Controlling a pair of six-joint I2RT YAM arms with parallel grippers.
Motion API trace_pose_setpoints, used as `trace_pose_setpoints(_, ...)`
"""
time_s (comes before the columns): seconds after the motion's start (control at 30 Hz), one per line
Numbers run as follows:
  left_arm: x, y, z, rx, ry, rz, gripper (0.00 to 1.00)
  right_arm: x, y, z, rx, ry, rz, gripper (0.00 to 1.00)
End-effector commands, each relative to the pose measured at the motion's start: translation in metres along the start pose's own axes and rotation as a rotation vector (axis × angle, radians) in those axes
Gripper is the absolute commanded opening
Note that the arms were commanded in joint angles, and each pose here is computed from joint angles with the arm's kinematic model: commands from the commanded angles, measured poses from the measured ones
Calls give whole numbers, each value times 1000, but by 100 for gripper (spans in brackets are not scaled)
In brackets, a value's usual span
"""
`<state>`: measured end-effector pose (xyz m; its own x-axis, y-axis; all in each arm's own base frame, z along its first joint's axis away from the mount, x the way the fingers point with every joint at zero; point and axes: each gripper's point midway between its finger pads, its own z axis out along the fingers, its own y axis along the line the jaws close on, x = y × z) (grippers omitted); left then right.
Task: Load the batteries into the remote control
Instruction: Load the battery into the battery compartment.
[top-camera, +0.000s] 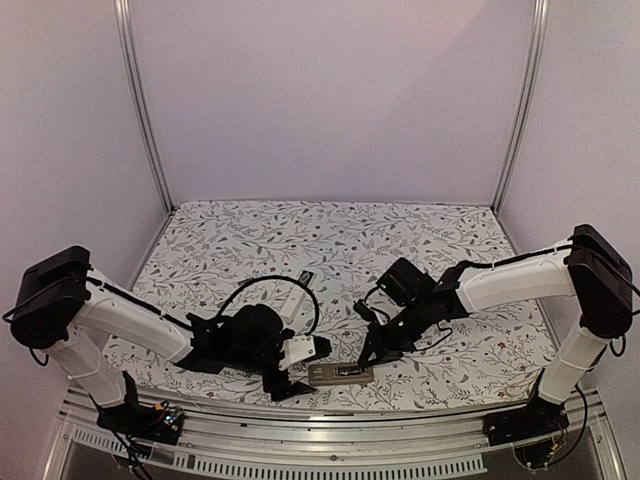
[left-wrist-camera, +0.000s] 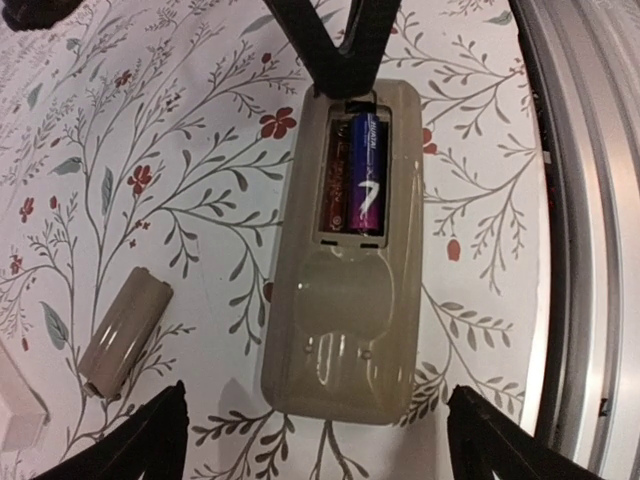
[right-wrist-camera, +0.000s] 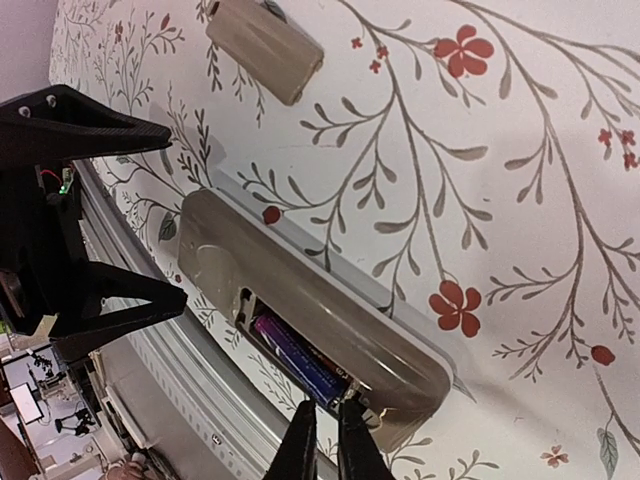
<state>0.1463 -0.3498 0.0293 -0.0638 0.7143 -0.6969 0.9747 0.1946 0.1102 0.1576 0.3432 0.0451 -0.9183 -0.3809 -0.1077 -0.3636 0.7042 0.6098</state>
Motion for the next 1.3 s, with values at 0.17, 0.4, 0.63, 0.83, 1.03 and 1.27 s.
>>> trace_pose_setpoints(0.17,-2,-3,13,31,-4,-4,80,-2,4,4,23,12,3,7)
trace_pose_setpoints(0.4,-5,-9,14,65,-20,-11,71,2,1,9,42,29,-1,9)
trace_pose_setpoints(0.63,-5,-11,17,79,-14,-21,67,7,-5,13,74,47,-6,8)
trace_pose_setpoints(0.83,-6,-11,21,83,-5,-41,54,10,-3,14,65,53,-5,3)
trace_pose_setpoints(1.03,-5,-14,25,97,4,-59,47,15,-1,17,58,67,-2,3)
trace_pose_setpoints(1.27,-1,-13,28,90,23,-83,41,30,-5,30,75,106,16,2)
